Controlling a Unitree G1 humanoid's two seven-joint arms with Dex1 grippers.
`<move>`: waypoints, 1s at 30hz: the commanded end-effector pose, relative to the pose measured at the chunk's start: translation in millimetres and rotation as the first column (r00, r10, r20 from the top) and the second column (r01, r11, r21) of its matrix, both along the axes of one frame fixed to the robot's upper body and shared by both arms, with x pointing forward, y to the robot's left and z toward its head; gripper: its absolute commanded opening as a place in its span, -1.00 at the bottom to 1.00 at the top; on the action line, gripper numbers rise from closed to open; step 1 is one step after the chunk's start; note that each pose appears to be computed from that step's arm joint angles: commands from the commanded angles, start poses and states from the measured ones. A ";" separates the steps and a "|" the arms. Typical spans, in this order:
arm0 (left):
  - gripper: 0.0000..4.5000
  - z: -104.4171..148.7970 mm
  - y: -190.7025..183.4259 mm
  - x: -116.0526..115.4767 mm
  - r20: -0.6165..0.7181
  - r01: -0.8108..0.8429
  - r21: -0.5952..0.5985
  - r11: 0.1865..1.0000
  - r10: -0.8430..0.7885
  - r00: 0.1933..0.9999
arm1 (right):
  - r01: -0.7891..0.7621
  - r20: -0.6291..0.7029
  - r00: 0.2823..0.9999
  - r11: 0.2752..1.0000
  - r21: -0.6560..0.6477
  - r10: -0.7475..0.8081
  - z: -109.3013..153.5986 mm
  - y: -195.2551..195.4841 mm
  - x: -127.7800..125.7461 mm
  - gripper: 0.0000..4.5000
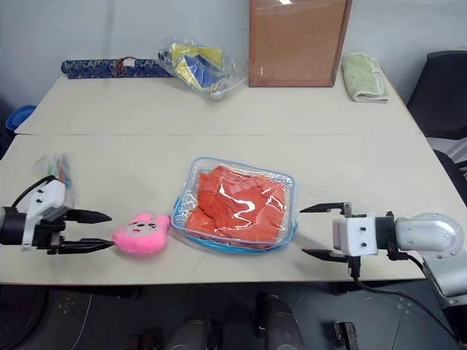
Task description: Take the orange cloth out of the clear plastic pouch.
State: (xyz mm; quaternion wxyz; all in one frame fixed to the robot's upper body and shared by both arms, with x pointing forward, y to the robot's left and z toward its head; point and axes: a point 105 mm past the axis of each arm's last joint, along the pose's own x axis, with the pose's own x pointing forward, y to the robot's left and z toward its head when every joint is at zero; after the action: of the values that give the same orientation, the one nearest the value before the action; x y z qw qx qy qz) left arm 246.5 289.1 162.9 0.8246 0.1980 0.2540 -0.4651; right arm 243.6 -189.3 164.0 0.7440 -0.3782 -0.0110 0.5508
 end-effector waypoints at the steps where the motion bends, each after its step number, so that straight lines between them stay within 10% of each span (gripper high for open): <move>1: 0.46 21.8 12.1 7.2 0.070 -0.027 -0.006 1.000 0.028 0.997 | 0.076 -0.080 0.995 0.990 0.118 -0.067 24.2 3.2 -8.0 0.98; 8: 0.46 89.6 -67.6 46.1 0.289 0.267 0.009 0.964 -0.258 0.922 | 0.205 -0.334 0.940 0.892 0.402 -0.066 42.4 36.4 -27.8 0.98; 18: 0.46 24.5 -119.4 51.0 0.244 0.528 0.574 0.626 -0.746 0.620 | 0.248 -0.369 0.925 0.876 0.413 -0.088 33.7 58.0 -34.0 0.98; 30: 0.46 7.5 -137.4 51.1 0.345 0.570 0.543 0.616 -0.783 0.518 | 0.250 -0.368 0.924 0.889 0.383 -0.101 24.7 58.9 -37.7 0.98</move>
State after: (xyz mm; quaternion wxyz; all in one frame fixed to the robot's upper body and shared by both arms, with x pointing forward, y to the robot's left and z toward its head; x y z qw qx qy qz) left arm 299.7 154.1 164.6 0.5516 0.5557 0.0019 -0.6221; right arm 212.0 -136.2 186.1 0.8551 -0.0959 0.0431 0.5076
